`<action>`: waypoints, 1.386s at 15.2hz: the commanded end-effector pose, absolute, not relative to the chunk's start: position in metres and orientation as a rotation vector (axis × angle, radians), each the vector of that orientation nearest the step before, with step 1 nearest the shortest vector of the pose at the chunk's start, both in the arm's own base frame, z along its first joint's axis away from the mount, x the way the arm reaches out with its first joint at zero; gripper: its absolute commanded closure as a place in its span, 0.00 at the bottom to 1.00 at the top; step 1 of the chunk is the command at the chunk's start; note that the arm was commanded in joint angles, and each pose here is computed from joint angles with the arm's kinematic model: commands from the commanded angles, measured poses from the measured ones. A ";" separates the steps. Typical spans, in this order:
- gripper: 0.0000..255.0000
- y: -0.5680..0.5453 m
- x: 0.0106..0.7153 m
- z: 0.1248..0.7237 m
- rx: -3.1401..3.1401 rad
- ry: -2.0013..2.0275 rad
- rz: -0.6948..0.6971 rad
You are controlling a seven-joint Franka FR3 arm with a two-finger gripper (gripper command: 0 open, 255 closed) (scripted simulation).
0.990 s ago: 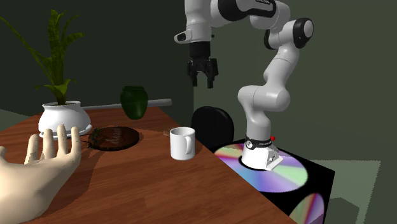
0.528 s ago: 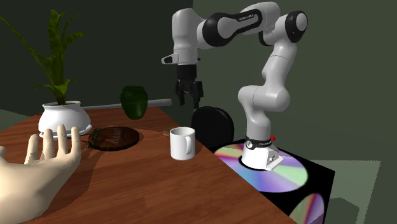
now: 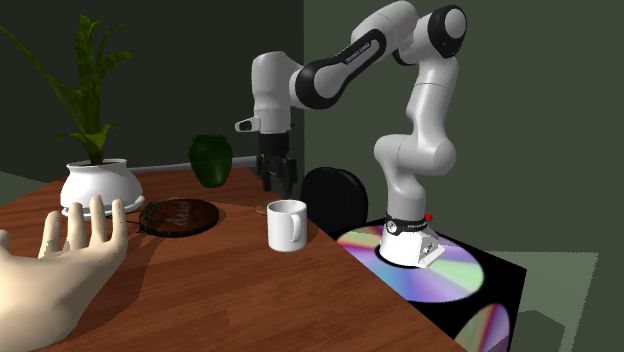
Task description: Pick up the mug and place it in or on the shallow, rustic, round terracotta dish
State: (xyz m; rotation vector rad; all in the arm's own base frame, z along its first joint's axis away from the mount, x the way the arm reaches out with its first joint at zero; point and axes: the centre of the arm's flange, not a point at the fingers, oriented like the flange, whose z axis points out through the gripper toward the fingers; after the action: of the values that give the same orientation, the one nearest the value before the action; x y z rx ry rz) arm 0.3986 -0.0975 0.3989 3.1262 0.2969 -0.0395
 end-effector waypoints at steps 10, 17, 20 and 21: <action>0.00 -0.099 0.400 0.358 3.126 0.299 -0.036; 1.00 -0.099 0.400 0.358 3.126 0.299 -0.036; 1.00 -0.099 0.400 0.358 3.126 0.299 -0.036; 1.00 -0.099 0.400 0.358 3.126 0.299 -0.036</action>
State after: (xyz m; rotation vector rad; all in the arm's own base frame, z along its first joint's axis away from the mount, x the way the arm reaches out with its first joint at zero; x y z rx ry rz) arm 0.3999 -0.0988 0.3579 3.1256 0.2988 -0.0349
